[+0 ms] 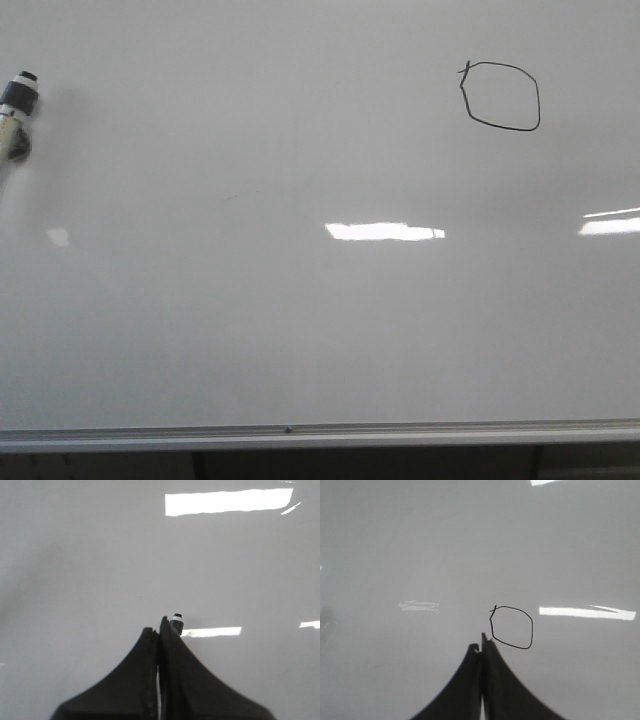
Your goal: Write number 0 on whiteboard
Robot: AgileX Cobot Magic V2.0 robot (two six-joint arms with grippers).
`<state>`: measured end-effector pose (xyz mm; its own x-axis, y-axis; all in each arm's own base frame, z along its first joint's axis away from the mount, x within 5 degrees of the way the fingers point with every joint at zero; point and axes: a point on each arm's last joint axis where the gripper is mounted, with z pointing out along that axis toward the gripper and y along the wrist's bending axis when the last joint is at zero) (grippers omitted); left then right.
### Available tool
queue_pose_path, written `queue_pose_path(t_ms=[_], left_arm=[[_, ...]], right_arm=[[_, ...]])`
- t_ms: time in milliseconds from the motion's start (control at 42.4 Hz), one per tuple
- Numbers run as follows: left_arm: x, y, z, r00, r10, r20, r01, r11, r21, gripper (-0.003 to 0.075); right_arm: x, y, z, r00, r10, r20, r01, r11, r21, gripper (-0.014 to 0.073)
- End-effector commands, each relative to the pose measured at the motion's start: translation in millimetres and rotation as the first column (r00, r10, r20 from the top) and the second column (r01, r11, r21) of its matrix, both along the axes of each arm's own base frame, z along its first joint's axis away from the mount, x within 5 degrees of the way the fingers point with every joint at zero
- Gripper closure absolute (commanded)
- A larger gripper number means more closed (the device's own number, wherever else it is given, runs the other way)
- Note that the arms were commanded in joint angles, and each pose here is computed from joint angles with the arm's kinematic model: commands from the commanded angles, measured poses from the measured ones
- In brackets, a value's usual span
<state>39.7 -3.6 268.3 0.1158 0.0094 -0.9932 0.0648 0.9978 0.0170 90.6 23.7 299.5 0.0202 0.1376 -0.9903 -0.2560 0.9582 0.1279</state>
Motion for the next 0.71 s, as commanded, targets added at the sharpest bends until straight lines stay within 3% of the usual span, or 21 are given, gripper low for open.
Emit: queue_pose_path(t_ms=[0,189,378,685], left_arm=[[0,1,-2,0.995,0.021,0.098,-0.024,0.999,0.029,0.0740],[10,1,-37,0.999,0.033,0.000,-0.033,0.995,0.098,0.0740],[16,1,-64,0.998,0.033,-0.057,-0.026,0.994,0.106,0.0740],[16,1,-68,0.997,0.033,-0.073,-0.025,0.994,0.105,0.0740]], right_arm=[[0,-4,12,0.998,-0.042,0.057,0.041,0.999,0.022,0.0664],[0,-4,12,0.998,-0.042,0.057,0.041,0.999,0.022,0.0664],[0,-4,12,0.998,-0.042,0.057,0.041,0.999,0.022,0.0664],[0,-4,12,0.997,-0.043,0.057,0.041,0.999,0.022,0.0664]])
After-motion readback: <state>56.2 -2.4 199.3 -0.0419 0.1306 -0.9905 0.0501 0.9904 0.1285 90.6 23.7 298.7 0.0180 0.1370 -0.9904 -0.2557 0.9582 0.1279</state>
